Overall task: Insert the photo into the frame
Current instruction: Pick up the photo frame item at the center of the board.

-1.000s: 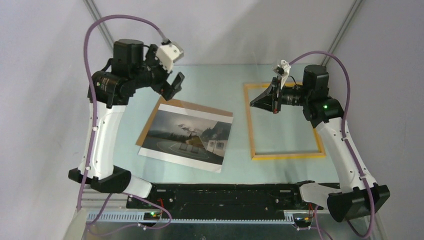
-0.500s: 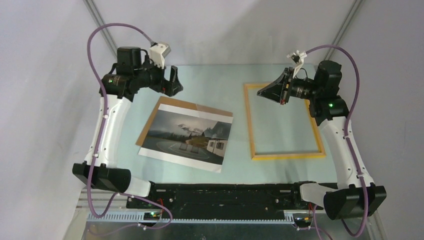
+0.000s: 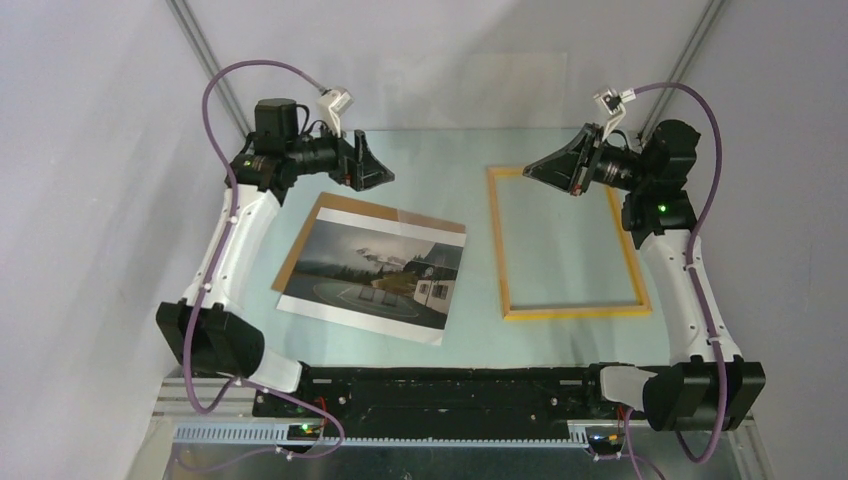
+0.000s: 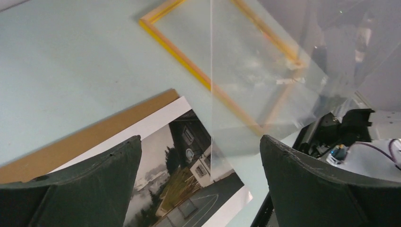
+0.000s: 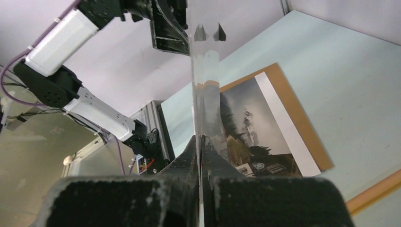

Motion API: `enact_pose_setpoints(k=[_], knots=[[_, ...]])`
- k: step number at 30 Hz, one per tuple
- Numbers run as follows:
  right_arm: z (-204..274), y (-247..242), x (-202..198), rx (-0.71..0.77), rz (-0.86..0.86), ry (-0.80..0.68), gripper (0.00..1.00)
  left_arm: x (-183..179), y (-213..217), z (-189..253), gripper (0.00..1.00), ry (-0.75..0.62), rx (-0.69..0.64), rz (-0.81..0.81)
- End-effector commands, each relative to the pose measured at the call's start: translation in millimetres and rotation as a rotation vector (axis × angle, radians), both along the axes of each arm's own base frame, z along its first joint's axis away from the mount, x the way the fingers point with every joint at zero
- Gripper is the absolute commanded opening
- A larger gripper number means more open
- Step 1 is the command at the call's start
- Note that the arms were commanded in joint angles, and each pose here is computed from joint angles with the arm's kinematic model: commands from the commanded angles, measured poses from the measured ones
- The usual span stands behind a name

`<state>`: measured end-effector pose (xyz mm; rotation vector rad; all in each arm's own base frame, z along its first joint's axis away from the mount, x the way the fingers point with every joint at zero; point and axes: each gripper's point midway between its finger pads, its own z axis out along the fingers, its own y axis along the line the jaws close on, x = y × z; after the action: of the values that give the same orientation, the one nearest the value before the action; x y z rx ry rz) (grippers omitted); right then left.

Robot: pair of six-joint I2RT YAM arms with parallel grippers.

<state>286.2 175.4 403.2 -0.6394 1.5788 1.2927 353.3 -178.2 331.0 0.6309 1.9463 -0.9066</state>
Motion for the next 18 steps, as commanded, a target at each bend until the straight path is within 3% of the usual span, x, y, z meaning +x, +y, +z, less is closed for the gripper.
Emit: enact_pose_setpoints(k=[1,12,18], knots=[[22.2,0.8,-5.7,0.038,0.027,-0.050,0.00,6.2,-18.2,10.1,1.00,-0.007,-0.113,-0.085],[23.6,-9.9,3.6,0.073,-0.012,-0.048,0.00,-3.0,-57.7,0.0,0.98,0.025,-0.170,-0.259],[17.9,-16.7,10.0,0.089,-0.037,-0.032,0.00,-19.9,-73.9,6.0,0.88,0.049,-0.204,-0.338]])
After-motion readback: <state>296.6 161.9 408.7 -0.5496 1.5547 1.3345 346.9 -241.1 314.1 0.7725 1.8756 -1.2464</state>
